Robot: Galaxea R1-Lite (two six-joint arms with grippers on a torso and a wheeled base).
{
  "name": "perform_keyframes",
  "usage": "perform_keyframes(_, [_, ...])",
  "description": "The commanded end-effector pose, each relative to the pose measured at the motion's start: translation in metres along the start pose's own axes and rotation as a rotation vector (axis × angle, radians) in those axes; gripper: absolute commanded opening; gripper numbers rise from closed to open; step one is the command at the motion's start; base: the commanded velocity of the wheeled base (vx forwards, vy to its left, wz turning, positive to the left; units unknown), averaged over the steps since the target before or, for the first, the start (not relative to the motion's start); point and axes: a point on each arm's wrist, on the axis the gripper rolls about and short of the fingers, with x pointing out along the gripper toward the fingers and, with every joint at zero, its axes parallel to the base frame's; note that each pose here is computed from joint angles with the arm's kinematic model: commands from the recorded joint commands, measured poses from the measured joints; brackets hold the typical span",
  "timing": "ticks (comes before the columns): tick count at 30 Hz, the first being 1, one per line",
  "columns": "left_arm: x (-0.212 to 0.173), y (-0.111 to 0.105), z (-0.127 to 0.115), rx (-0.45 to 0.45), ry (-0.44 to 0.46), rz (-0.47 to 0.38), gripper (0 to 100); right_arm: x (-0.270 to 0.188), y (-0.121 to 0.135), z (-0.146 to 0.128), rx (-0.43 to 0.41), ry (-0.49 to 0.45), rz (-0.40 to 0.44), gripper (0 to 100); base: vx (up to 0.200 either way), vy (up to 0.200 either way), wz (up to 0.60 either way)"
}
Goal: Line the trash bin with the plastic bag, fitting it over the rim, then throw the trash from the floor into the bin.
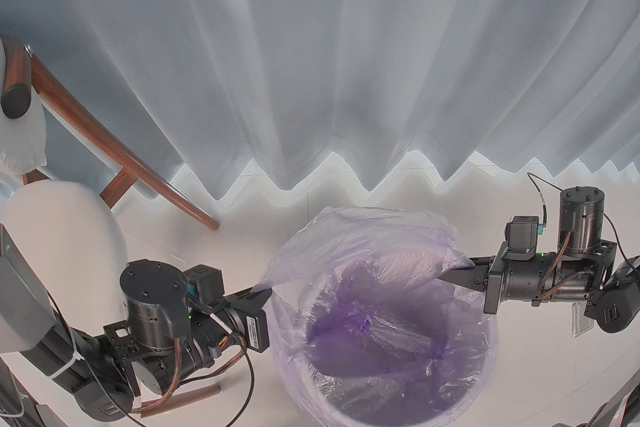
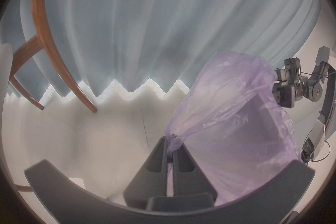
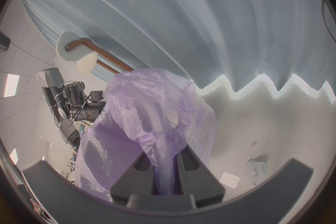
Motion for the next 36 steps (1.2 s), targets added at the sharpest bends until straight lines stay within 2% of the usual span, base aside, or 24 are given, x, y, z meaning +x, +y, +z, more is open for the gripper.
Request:
perform_keyframes(1, [-0.008,-0.003,-0.011,-0.003,0.042,-0.016,0,-0.001,-0.003,-0.002,0.014,0.002,-0.010,0,0.000,0.000,0.00])
perform_keyframes(4, [-0.011,-0.003,-0.015,-0.009,0.060,-0.019,0,-0.002,-0.006,-0.001,0.021,-0.001,-0.018,0,0.000,0.000,0.00])
perform_keyframes(5, [-0.018,-0.005,-0.025,-0.004,0.103,-0.028,0,-0.003,-0.007,0.000,0.028,-0.008,-0.026,0,0.000,0.000,0.00])
perform_keyframes(8, [-0.028,-0.005,-0.037,0.017,0.157,-0.039,0,-0.005,-0.013,0.003,0.043,-0.028,-0.045,0,0.000,0.000,0.00])
perform_keyframes(17, [-0.040,-0.001,-0.060,0.029,0.268,-0.026,0,0.005,-0.031,0.009,0.019,-0.093,-0.090,0,0.000,0.000,0.00])
perform_keyframes(24, [-0.019,-0.006,-0.058,-0.087,0.187,-0.004,0,0.009,-0.033,0.009,0.012,-0.096,-0.084,0,0.000,0.000,0.00])
perform_keyframes(28, [-0.001,-0.006,-0.063,-0.115,0.088,0.027,0,0.009,-0.032,0.006,0.027,-0.087,-0.083,0,0.000,0.000,0.00])
perform_keyframes(31, [0.005,-0.003,-0.070,-0.107,0.115,0.059,0,0.007,-0.031,0.007,0.051,-0.093,-0.080,0,0.000,0.000,0.00])
perform_keyframes(36, [0.007,-0.007,-0.061,-0.123,0.068,0.040,0,0.008,-0.032,0.009,0.057,-0.102,-0.080,0,0.000,0.000,0.00])
